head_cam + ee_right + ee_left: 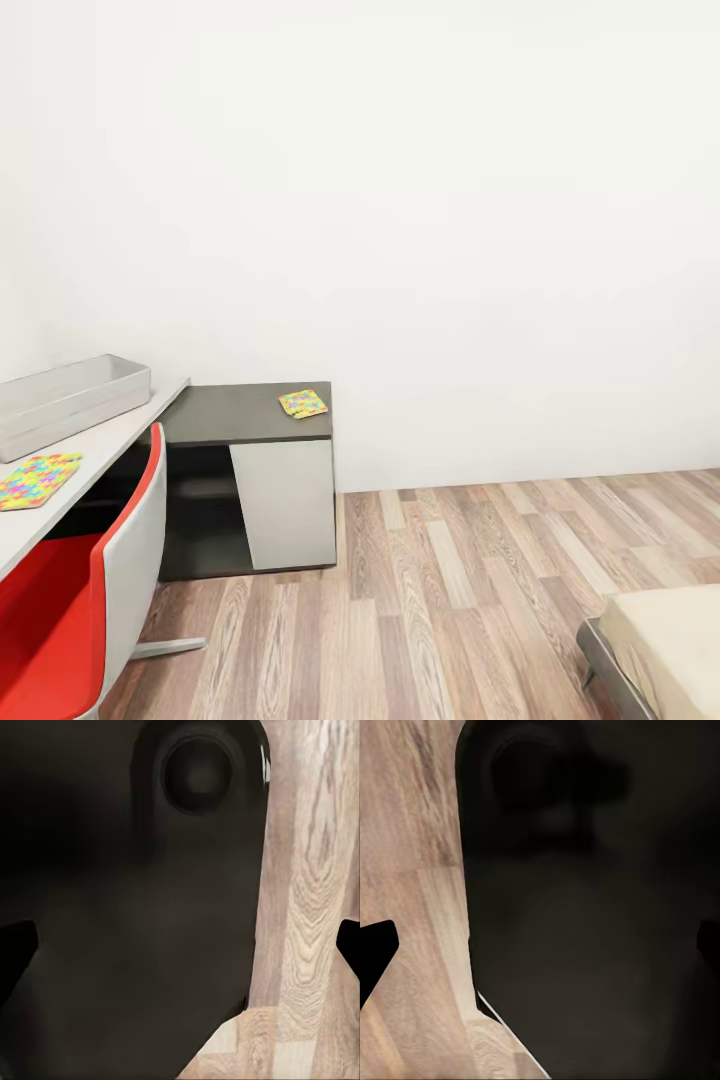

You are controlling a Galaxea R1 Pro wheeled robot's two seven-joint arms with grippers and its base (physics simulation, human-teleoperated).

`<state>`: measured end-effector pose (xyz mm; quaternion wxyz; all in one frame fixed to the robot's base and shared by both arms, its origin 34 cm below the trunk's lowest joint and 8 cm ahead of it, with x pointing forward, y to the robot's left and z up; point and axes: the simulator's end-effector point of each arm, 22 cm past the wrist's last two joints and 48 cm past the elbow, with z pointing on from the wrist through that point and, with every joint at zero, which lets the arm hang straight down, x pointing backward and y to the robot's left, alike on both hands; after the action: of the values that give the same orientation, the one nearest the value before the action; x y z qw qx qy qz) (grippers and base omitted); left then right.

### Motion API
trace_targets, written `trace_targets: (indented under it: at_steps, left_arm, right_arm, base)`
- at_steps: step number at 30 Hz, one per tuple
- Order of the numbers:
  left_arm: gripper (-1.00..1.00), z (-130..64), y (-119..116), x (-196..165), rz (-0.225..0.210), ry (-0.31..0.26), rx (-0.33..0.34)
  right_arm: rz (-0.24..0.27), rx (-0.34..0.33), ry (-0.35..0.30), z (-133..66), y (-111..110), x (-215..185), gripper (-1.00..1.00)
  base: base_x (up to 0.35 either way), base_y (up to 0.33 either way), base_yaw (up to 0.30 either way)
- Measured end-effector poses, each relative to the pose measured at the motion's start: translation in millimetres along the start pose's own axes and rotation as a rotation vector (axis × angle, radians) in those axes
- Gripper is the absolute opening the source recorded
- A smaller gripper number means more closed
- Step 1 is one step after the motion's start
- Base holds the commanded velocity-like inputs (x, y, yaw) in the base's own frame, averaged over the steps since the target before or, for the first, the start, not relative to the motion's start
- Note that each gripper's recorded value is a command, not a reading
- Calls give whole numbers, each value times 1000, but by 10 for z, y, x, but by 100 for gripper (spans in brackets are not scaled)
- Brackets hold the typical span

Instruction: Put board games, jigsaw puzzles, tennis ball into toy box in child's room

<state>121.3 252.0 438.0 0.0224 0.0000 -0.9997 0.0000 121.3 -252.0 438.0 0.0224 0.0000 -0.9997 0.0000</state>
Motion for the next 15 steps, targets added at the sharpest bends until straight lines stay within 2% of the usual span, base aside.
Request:
trace_targets:
  at_steps: [4, 15]
  left_arm:
    - [100, -3, -189, 19, 5, 14, 28]
    - [100, -3, -216, 14, 7, 13, 31]
  right_arm:
    - [7, -24, 10, -2, 174, 26, 100]
    - [7, -37, 5, -5, 275, 15, 100]
  base:
    - [0, 0, 0]
    - [0, 0, 0]
